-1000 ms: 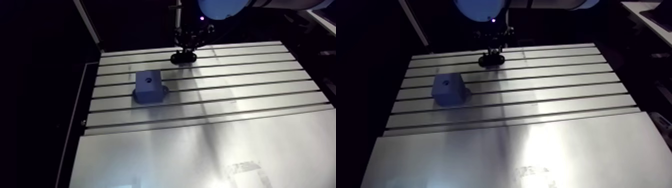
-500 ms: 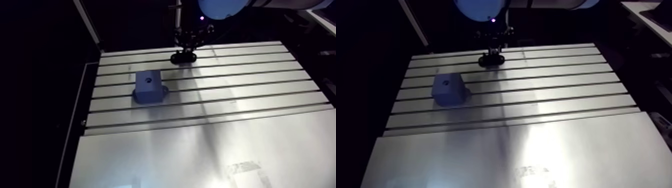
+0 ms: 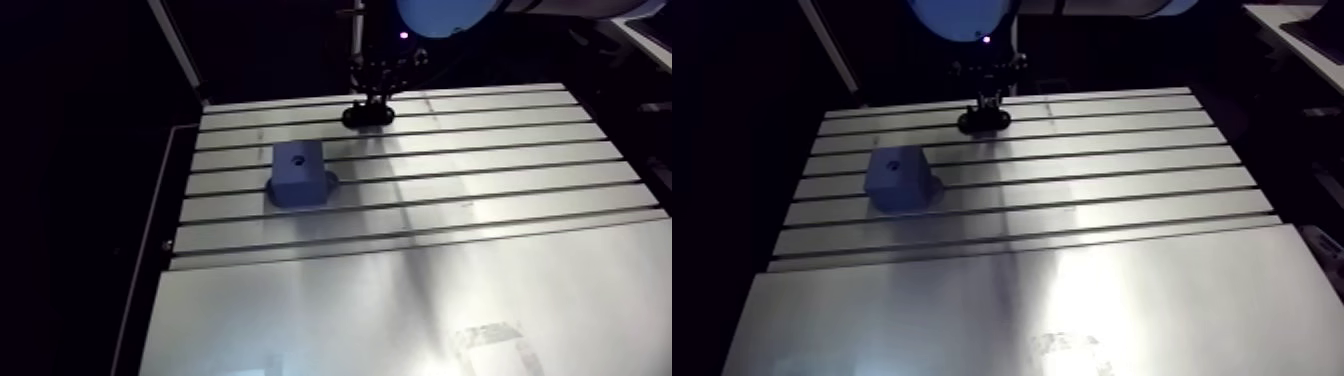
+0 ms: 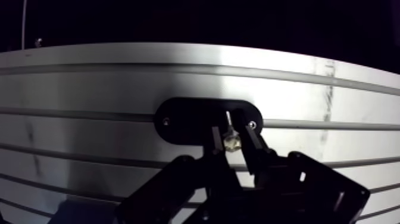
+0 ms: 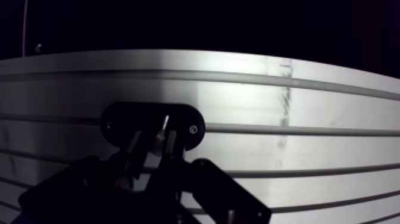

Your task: Pick up the M10 bolt and insert it into the hex recess until seated.

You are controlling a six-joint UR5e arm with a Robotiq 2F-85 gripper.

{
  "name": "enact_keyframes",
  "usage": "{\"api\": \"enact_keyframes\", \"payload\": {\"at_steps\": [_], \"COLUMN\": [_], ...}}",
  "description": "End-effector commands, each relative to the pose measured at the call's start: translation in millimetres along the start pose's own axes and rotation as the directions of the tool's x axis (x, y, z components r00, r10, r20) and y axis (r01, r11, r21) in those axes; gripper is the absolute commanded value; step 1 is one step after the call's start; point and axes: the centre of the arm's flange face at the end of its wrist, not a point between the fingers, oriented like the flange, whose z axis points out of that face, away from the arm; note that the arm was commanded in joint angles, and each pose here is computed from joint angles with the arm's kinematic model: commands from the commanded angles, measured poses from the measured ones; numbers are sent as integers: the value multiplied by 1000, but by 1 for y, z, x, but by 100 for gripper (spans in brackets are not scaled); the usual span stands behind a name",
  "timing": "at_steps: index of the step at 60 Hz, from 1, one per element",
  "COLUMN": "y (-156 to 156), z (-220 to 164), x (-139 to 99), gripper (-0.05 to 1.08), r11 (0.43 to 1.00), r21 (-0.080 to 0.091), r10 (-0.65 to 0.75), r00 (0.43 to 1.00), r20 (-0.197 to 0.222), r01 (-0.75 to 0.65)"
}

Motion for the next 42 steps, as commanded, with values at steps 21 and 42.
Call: {"api": "enact_keyframes", "payload": {"at_steps": [21, 42], "y": [0, 1], "z": [2, 2], "x": [-2, -3], "gripper": [68, 69], "r11": [1000, 1000], "r21": [-2, -4], "r10": [1, 1], "r00": [1000, 1000], "r20": [7, 7], "r01": [-1, -1]}}
